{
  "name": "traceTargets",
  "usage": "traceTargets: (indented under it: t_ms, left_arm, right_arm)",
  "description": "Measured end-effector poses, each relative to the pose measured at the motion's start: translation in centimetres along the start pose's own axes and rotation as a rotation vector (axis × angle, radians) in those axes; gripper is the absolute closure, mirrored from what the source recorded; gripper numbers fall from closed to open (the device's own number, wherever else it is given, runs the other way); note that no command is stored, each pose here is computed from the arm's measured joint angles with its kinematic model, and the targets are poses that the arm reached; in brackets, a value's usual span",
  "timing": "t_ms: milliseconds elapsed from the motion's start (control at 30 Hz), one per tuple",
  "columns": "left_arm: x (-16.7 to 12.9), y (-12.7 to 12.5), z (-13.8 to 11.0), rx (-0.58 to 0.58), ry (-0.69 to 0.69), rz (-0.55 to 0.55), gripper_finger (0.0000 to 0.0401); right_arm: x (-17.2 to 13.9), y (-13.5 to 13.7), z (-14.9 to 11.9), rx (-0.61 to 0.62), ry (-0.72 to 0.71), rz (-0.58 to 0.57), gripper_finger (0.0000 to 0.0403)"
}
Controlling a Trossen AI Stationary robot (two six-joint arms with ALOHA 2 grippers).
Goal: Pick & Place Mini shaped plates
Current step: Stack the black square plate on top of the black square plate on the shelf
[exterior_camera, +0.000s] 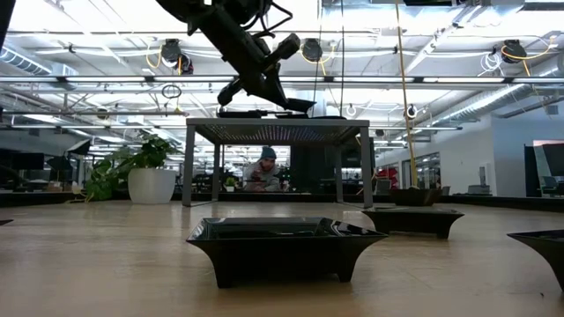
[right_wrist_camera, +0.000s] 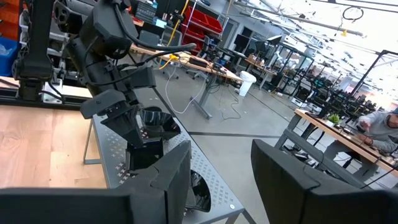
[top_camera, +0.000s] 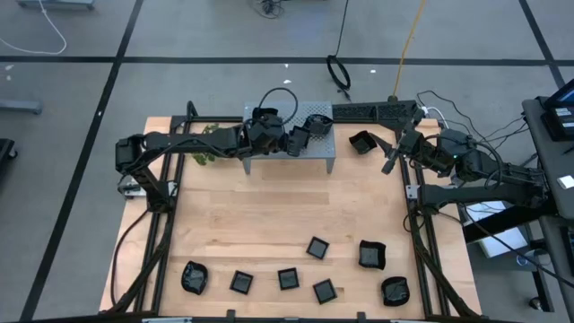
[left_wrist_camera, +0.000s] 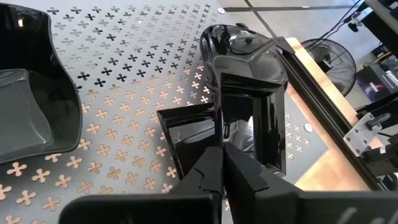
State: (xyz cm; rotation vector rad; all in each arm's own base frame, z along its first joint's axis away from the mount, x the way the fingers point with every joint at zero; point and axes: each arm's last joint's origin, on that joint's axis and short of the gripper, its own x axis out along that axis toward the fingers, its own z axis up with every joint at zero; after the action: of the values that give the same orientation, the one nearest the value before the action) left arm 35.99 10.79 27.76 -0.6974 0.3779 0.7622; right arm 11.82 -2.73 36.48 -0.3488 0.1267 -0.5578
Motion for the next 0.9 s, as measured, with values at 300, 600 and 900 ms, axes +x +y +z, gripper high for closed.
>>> traceTargets:
  t_ms: [300,600,900]
  left_arm:
    - [0.04,0.31,-0.07,0.001,0.008,0.030,0.0394]
    - [0.07,0.41,0.00,-0.010,0.007,0.034,0.0377]
    - [0.07,0.46,0.10,-0.053,-0.018,0.054,0.0372]
  right_arm:
    - [0.00,0.00,0.00,0.000,0.000,0.000,0.0248]
    - [0.02,0.01,0.00,-0.001,0.000,0.000,0.0248]
    - [0.02,0.01,0.00,0.000,0.000,0.000,0.0248]
